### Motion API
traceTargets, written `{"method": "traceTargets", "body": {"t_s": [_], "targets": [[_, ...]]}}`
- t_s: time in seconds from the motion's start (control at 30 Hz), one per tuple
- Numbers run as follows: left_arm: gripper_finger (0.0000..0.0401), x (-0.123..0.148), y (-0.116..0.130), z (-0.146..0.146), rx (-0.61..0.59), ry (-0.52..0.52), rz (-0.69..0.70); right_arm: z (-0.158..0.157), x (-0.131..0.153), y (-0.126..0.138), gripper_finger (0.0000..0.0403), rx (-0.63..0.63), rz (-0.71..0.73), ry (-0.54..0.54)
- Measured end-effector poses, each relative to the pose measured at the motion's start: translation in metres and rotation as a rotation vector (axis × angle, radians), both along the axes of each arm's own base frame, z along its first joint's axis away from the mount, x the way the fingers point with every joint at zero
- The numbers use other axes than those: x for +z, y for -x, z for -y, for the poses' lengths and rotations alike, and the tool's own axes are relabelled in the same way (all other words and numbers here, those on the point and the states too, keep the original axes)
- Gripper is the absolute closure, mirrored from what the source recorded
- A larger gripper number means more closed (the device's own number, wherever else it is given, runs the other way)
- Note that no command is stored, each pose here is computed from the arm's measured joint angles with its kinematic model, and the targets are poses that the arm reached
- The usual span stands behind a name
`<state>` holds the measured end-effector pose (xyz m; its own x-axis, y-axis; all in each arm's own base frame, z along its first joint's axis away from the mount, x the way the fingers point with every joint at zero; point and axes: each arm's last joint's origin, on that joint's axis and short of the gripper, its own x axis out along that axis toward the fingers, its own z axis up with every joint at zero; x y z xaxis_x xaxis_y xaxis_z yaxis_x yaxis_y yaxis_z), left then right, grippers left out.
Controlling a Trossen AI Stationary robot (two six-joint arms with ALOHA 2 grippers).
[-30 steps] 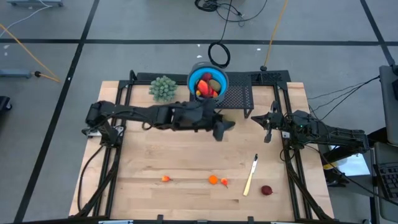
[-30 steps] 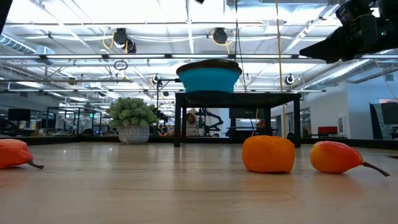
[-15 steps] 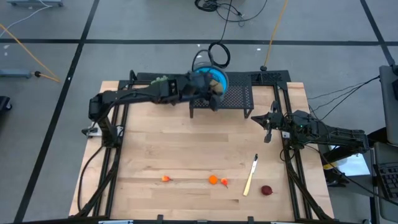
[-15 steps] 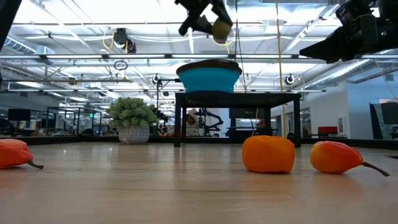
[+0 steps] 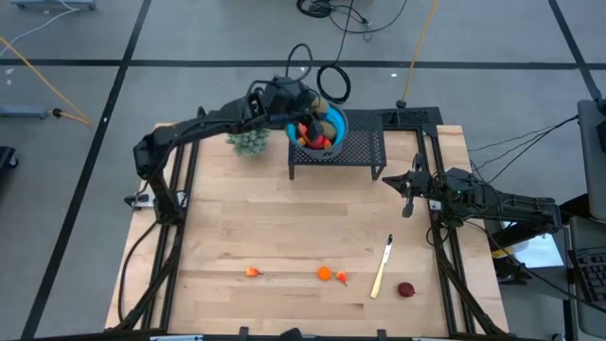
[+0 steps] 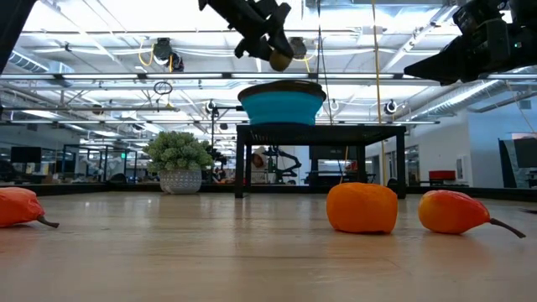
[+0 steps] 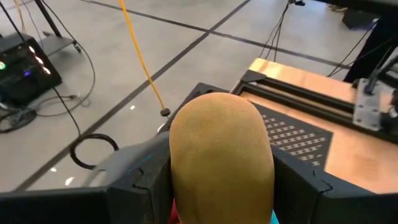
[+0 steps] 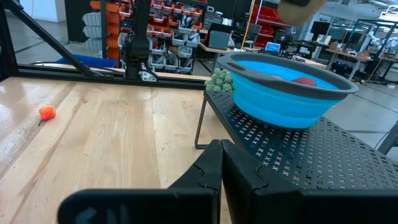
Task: Pick & Place Fruit
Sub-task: Put the kiwi into the blue strainer on the shelf
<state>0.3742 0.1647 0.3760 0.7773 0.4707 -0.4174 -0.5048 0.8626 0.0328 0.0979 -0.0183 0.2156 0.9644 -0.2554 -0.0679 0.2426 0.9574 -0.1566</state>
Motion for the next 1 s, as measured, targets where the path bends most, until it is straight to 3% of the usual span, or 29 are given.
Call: {"method": "traceTargets", "body": {"t_s": [0.33,0.6,0.87,1.0], "targets": [[0.0199,-0.004,0.013,-0.022,-0.006,-0.011,-0.068,0.0,0.0,0.0,0.0403,0.0,0.0,0.0],[0.0199,-0.015,0.023,-0.029,0.033,0.071,-0.163,0.0,0.0,0.0,0.0403,0.0,0.0,0.0],[0.0199,-0.006,0.006,-0.018,-0.073,0.037,-0.018,0.0,0.0,0.0,0.0403,0.0,0.0,0.0],[0.0199,-0.015,-0.005,-0.02,-0.112,0.046,0.001,0.0,0.0,0.0,0.0403,-0.001,0.003,-0.011]]}}
